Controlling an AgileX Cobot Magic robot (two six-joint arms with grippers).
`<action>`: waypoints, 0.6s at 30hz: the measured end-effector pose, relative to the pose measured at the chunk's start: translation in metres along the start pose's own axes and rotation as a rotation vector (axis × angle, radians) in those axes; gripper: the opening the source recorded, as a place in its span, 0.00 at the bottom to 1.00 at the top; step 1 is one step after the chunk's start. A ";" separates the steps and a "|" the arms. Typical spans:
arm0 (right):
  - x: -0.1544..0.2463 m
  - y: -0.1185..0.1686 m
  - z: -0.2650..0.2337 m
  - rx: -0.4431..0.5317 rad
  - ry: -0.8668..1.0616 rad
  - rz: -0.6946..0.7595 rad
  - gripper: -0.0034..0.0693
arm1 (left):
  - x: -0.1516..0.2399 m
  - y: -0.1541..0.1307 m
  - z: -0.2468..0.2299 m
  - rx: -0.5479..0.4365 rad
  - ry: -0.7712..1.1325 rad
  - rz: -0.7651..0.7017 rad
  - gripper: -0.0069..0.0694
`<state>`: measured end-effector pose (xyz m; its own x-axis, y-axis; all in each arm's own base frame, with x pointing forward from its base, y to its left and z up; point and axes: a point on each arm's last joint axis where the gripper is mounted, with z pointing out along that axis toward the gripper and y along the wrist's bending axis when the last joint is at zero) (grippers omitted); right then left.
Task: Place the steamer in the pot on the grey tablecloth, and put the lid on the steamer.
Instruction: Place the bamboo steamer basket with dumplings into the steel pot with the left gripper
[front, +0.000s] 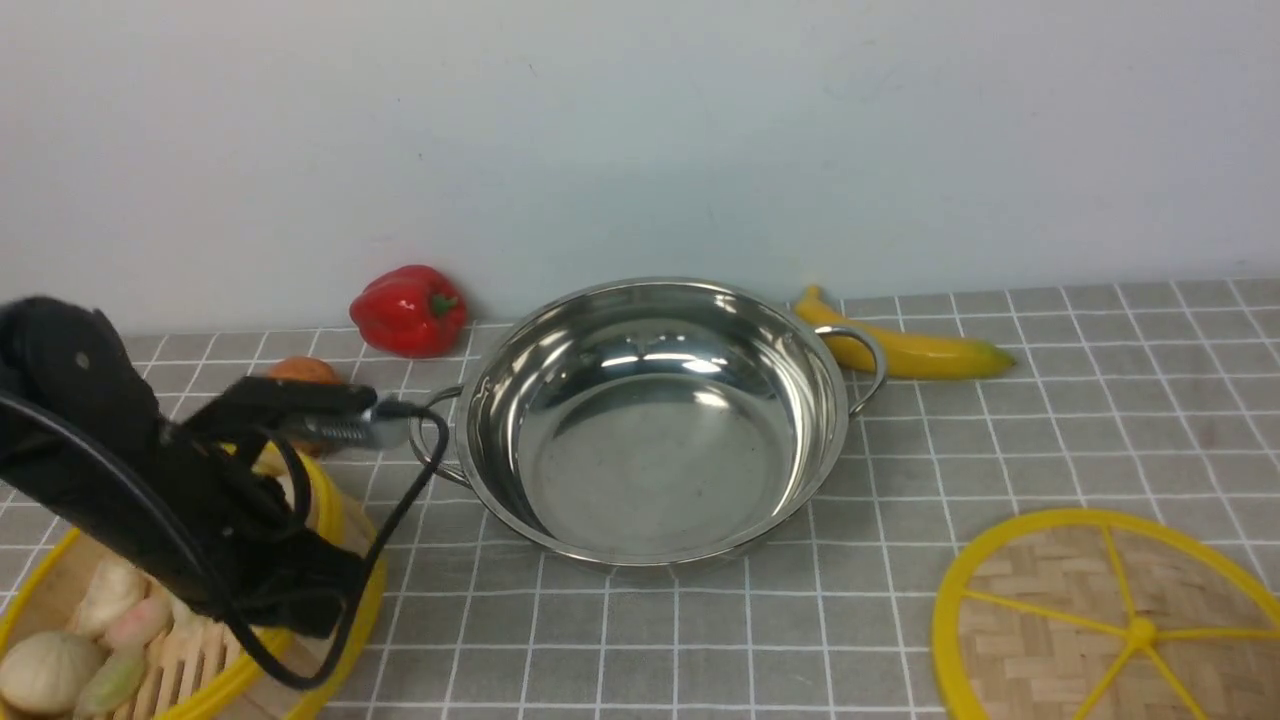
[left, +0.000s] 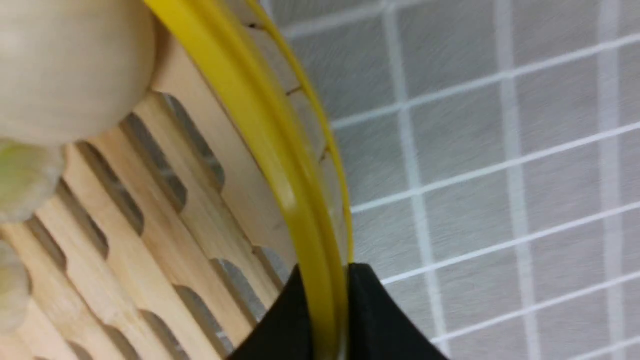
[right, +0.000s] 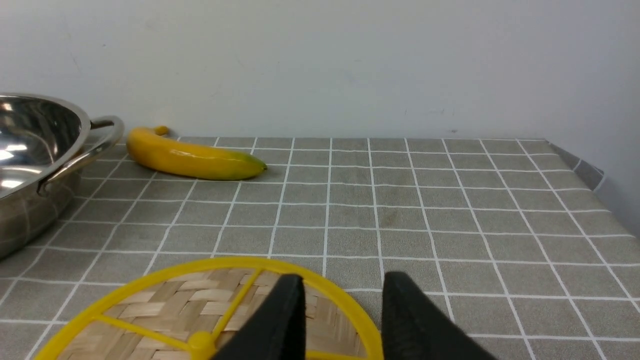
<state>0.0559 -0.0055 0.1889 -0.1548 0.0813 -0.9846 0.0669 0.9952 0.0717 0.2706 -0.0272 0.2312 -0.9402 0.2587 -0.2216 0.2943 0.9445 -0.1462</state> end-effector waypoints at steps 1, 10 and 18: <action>0.000 0.000 0.000 0.000 0.000 0.000 0.38 | 0.000 -0.001 -0.002 0.003 0.001 0.001 0.15; 0.000 0.000 0.000 0.000 0.000 0.000 0.38 | -0.037 -0.034 -0.086 -0.057 -0.132 0.200 0.15; 0.000 0.000 0.000 0.000 0.000 0.000 0.38 | -0.070 -0.106 -0.089 -0.095 -0.108 0.520 0.15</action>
<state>0.0559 -0.0055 0.1889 -0.1548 0.0813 -0.9846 0.0669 0.9952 0.0717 0.2901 -0.1277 0.3485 -0.6500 0.6795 -0.3404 0.6948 0.7128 0.0961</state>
